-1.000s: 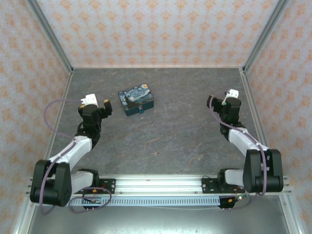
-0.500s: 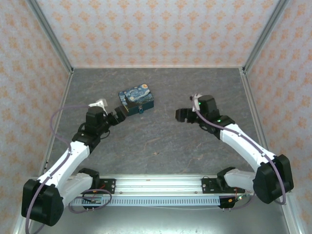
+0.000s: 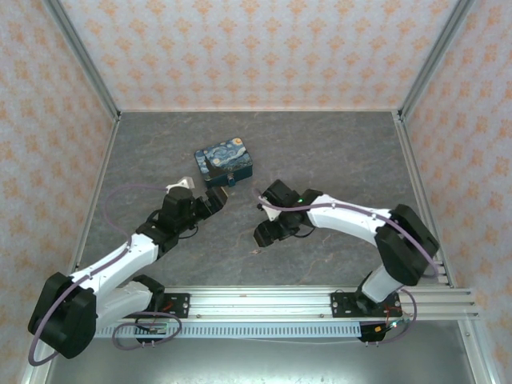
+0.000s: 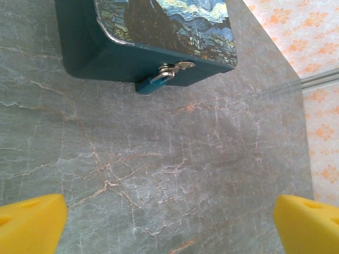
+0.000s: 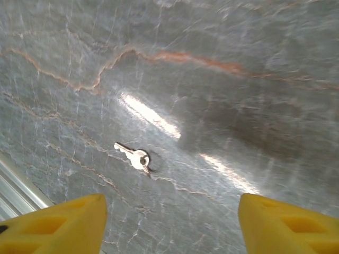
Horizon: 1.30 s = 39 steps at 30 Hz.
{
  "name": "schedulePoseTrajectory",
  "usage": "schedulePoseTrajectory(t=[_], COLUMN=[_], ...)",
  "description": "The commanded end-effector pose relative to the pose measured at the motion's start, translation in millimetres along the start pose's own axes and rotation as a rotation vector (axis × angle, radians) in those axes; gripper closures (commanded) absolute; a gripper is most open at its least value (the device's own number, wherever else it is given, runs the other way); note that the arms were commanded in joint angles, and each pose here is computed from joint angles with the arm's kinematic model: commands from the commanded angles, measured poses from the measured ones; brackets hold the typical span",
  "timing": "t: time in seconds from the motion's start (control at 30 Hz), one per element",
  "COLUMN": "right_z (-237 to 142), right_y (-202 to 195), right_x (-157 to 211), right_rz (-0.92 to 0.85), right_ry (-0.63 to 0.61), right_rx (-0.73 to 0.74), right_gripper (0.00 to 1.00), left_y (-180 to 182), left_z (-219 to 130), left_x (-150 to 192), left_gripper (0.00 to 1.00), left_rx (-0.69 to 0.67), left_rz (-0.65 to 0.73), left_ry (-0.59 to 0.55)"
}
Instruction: Unlock the padlock with the key
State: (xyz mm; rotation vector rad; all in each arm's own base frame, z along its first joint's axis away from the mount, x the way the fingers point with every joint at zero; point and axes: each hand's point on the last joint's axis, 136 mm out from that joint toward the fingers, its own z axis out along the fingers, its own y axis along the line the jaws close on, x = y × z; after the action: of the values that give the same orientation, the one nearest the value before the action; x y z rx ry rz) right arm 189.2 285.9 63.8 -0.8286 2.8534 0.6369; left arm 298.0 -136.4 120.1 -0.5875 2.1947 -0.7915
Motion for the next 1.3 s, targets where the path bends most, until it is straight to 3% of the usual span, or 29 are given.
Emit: schedulePoseTrajectory(t=[0.0, 0.27, 0.77, 0.9, 1.07, 1.27], right_z=[7, 33, 51, 57, 55, 33], right_y=[8, 19, 20, 21, 19, 22], right_x=[5, 6, 19, 19, 14, -10], right_rz=[-0.014, -0.007, 0.029, 0.04, 0.068, 0.155], right_ry=[0.075, 0.17, 0.262, 0.264, 0.223, 0.047], right_rx=[0.0, -0.027, -0.036, -0.032, -0.02, -0.101], right_gripper=[0.39, 0.57, 0.72, 0.81, 0.99, 1.0], left_y=[-9, -4, -3, -1, -1, -8], left_z=[-1, -3, -5, -6, -9, -17], left_x=[-15, -14, -13, -13, -13, -15], left_gripper=[0.0, 0.0, 0.0, 0.0, 0.0, 0.0], left_rx=[0.006, -0.025, -0.046, -0.052, -0.052, -0.021], left_rz=[-0.011, 0.005, 0.021, 0.021, 0.026, 0.017], left_ry=[-0.069, -0.066, -0.052, -0.054, -0.057, -0.068])
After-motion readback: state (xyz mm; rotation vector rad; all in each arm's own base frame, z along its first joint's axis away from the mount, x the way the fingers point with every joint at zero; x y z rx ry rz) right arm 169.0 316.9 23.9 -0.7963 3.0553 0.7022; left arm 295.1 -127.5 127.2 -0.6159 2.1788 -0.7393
